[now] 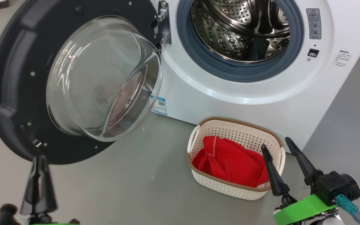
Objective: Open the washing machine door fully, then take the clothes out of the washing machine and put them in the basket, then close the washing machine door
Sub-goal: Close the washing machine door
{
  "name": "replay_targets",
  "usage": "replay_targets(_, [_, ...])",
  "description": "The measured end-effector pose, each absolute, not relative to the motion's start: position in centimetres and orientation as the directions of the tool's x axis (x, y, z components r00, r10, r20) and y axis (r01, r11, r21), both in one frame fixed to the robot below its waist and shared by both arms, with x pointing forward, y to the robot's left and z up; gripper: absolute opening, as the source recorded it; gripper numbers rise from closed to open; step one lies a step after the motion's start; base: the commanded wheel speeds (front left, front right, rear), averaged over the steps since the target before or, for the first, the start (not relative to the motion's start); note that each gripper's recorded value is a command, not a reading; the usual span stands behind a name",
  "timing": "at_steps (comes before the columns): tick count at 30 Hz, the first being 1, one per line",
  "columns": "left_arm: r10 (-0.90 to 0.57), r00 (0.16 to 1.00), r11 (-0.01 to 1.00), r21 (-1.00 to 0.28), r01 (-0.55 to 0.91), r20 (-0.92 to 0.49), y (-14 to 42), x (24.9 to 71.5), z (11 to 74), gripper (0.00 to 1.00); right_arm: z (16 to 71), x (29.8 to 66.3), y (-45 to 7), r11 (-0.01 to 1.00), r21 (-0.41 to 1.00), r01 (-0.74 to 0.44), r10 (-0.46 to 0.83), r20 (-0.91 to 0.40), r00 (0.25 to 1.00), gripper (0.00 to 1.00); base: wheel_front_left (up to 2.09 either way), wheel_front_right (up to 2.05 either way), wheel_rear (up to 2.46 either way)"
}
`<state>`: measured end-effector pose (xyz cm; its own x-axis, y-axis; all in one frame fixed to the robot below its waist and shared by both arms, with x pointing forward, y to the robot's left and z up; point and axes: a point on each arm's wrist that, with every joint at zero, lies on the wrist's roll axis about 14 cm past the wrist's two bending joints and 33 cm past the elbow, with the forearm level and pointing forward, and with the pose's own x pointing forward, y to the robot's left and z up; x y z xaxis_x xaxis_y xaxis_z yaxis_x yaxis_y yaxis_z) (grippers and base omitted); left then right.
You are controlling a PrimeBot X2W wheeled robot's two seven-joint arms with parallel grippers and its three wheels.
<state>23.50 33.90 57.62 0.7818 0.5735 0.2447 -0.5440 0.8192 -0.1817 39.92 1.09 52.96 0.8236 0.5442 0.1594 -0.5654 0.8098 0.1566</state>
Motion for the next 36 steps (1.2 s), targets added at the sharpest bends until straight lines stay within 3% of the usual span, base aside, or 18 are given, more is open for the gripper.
replay_targets(14, [0.568,0.607,0.788,-0.152,-0.597,0.556,40.3,22.7,68.7,0.0,53.0,39.8,0.9,0.812,0.161,-0.562,0.54,0.159,0.826,1.0,0.0,0.0,0.0])
replay_targets(17, [0.587,0.564,0.8,-0.307,-0.516,0.581,42.1,23.2,70.7,0.0,53.2,39.6,1.1,0.807,0.173,-0.565,0.542,0.164,0.824,1.0,0.0,0.0,0.0])
replay_targets(20, [0.604,0.548,0.794,-0.381,-0.474,0.578,43.4,23.6,71.3,0.0,53.1,39.4,1.0,0.802,0.2,-0.563,0.54,0.163,0.826,1.0,0.0,0.0,0.0])
replay_targets(26, [0.69,0.54,0.697,-0.644,-0.317,0.481,47.9,25.9,71.9,0.0,52.6,39.1,0.9,0.8,0.219,-0.559,0.538,0.151,0.829,1.0,0.0,0.0,0.0])
replay_targets(30, [0.716,0.636,0.519,-0.829,-0.209,0.288,50.1,29.4,70.4,0.0,52.4,39.3,0.4,0.807,0.224,-0.546,0.526,0.145,0.838,1.0,0.0,0.0,0.0])
replay_targets(36, [0.714,0.7,0.316,-0.894,-0.318,0.004,51.9,31.5,66.3,0.0,52.0,39.3,-0.2,0.816,0.227,-0.531,0.513,0.136,0.848,1.0,0.0,0.0,0.0])
